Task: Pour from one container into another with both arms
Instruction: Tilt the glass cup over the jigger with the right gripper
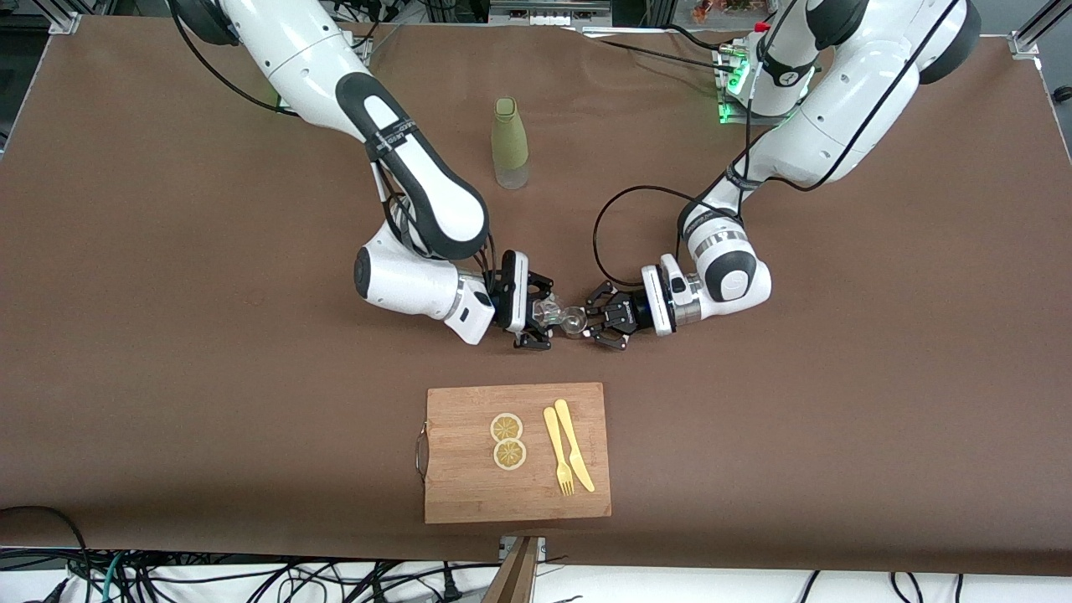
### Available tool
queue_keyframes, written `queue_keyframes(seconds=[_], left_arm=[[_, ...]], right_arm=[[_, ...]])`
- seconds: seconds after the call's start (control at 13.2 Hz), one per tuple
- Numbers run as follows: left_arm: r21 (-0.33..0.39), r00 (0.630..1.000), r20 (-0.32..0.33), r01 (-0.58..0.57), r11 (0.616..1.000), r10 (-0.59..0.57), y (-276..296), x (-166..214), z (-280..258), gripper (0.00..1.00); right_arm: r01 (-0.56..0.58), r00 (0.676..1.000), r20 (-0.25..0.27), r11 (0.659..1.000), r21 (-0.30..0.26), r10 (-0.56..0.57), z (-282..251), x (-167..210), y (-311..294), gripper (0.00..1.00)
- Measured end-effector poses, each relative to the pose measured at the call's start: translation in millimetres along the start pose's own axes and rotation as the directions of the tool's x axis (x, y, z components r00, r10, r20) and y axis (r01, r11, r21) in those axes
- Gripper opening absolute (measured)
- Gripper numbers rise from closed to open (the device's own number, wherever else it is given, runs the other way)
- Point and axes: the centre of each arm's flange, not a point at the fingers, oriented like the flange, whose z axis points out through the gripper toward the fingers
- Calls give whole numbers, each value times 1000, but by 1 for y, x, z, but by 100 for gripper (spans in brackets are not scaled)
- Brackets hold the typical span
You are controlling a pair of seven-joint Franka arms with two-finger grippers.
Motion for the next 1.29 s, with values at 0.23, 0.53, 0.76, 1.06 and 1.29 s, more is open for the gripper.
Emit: queue_keyframes(seconds=[0.23, 0.53, 0.76, 1.06, 1.29], left_arm=[[-2, 1000, 2, 0, 1000, 0, 1, 0, 0, 21], [-2, 1000, 3, 0, 1000, 0, 2, 0, 0, 21], [-1, 1000, 6, 0, 1000, 0, 2, 0, 0, 21], [0, 1000, 10, 1, 1000, -1, 2, -1, 0, 21], [1, 1000, 11, 2, 1000, -2, 2, -1, 0, 21]], right_arm=[[21, 999, 26, 1000, 2, -21, -1, 2, 1, 13], [28, 998, 55, 1000, 6, -28, -1, 6, 1, 13], [36, 993, 109, 999, 4, -36, -3, 15, 3, 13], [32, 991, 130, 999, 1, -32, -3, 21, 3, 13], [40, 990, 138, 999, 5, -40, -2, 22, 1, 13]])
